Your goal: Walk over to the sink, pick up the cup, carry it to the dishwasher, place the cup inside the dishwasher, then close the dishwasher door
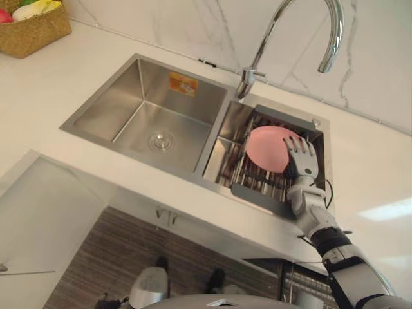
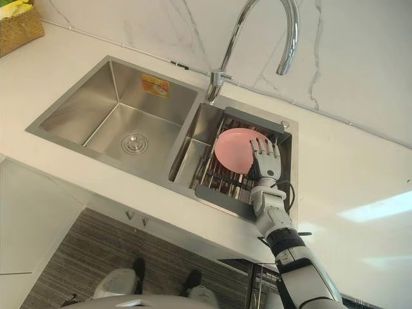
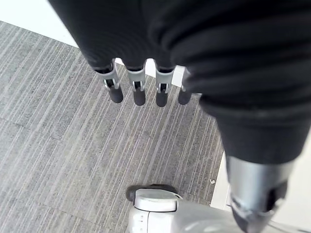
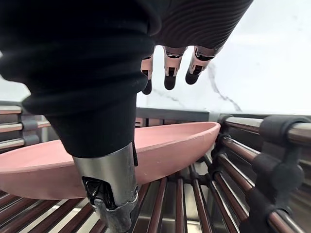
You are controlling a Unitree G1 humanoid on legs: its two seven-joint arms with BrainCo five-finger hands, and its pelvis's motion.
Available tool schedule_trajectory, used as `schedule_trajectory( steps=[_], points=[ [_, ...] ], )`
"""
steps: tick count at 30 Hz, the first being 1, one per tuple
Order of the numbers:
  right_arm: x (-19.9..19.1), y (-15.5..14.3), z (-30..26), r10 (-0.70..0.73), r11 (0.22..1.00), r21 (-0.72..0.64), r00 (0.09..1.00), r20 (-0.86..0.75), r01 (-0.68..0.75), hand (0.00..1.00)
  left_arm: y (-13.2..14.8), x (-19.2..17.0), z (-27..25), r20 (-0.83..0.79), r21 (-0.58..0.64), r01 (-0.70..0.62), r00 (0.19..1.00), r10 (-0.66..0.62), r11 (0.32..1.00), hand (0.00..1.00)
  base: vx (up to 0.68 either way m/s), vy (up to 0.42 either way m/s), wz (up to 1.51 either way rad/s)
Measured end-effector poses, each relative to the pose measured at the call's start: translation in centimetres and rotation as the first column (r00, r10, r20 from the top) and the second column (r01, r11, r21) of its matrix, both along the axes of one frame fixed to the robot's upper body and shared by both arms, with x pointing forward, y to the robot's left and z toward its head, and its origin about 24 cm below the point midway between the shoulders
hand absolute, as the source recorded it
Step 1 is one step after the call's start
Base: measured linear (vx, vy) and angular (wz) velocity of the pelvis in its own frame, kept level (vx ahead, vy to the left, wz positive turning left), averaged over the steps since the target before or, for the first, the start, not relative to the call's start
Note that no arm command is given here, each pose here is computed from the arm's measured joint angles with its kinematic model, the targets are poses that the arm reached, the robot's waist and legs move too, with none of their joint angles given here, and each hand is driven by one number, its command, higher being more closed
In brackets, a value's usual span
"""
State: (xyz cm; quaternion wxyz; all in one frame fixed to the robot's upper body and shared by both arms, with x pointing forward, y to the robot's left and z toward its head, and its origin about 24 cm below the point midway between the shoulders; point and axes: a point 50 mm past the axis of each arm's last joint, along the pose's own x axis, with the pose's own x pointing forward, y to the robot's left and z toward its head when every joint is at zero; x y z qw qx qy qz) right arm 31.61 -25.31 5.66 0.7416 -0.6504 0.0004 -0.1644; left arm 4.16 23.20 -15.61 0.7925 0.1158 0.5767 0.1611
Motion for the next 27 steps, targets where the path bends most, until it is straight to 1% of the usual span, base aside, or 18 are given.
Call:
schedule_trajectory(
  steps=[3, 4, 18, 21, 27],
  points=[
    [0.29, 0.08, 0.43, 0.005, 1.000, 0.002, 1.000, 0.014, -0.005, 0.00, -0.06, 0.03, -0.01, 0.004, -0.009, 0.003, 1.000, -0.003, 1.000, 0.00, -0.05, -0.001, 0.00],
    [0.36, 0.12, 0.53, 0.009, 1.000, 0.000, 1.000, 0.017, -0.009, 1.00, -0.08, 0.02, -0.01, 0.004, -0.010, 0.003, 1.000, -0.003, 1.000, 0.00, -0.05, -0.001, 0.01],
    [0.80, 0.43, 0.49, 0.071, 0.996, -0.043, 0.997, -0.031, -0.072, 1.00, 0.24, 0.16, 0.10, 0.012, -0.002, 0.005, 1.000, -0.005, 1.000, 0.00, -0.02, 0.000, 0.00],
    [0.90, 0.34, 0.84, 0.113, 0.986, -0.116, 0.992, -0.049, -0.118, 1.00, 0.22, 0.36, 0.12, 0.017, -0.003, 0.007, 1.000, -0.007, 1.000, 0.00, 0.00, 0.000, 0.00],
    [1.04, 0.42, 1.21, 0.149, 0.981, -0.118, 0.988, -0.042, -0.153, 1.00, 0.24, 0.37, 0.13, 0.018, -0.001, 0.006, 1.000, -0.006, 1.000, 0.00, 0.00, 0.000, 0.00]
  ],
)
